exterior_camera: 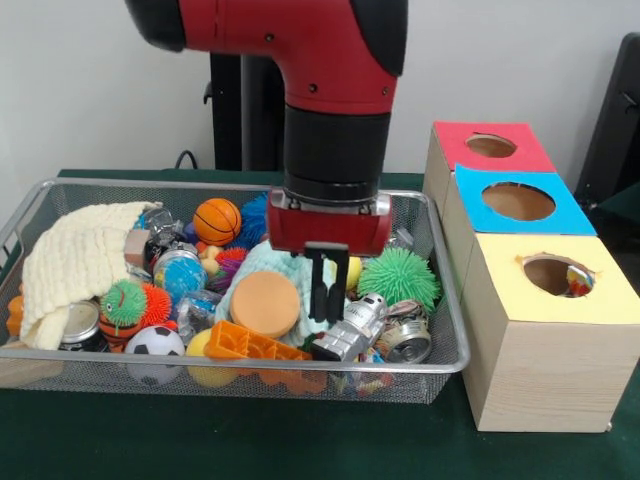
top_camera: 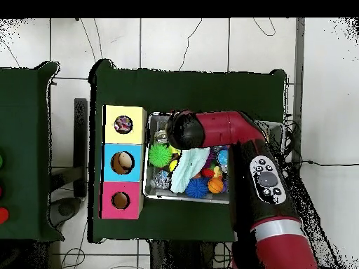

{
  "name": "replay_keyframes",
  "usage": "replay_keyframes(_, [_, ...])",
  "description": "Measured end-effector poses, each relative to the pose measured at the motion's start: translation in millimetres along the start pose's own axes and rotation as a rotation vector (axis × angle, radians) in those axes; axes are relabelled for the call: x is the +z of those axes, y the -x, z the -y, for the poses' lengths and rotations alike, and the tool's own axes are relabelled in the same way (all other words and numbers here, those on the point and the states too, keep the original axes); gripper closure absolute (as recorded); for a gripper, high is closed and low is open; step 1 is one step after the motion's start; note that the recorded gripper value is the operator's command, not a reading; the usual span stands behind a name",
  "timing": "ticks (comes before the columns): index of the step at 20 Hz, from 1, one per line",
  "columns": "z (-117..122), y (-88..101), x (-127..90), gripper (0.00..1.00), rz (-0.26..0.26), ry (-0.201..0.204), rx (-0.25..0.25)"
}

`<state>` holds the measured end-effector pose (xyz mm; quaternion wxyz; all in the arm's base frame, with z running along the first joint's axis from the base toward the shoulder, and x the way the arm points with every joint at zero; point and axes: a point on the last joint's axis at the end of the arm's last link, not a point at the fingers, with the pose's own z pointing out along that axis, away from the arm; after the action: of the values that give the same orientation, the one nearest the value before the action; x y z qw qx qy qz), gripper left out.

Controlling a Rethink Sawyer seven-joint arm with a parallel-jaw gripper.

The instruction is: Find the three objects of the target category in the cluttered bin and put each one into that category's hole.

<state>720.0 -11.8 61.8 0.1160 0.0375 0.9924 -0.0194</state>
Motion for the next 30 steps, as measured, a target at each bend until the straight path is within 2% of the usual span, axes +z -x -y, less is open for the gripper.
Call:
replay_keyframes(4, [8.9, 5.2, -10.8, 1.0, 0.009, -0.021, -0.01])
replay_keyframes(7, [8.0, 2.7, -8.9, 1.0, 0.011, -0.032, -0.032])
replay_keyframes(12, [-8.2, -8.0, 6.5, 1.0, 0.018, -0.031, -0.078])
replay_keyframes(16, [-33.4, -18.6, 27.3, 1.0, 0.064, -0.01, -0.127])
replay_keyframes(19, [-48.3, -23.8, 38.0, 1.0, 0.095, 0.007, -0.147])
replay_keyframes(24, [-55.4, -31.2, 47.9, 1.0, 0.103, 0.014, -0.158])
replay_keyframes(25, [-52.8, -34.8, 51.5, 0.0, 0.095, 0.01, -0.157])
replay_keyframes(30, [-50.8, -37.6, 53.4, 0.0, 0.09, 0.003, -0.159])
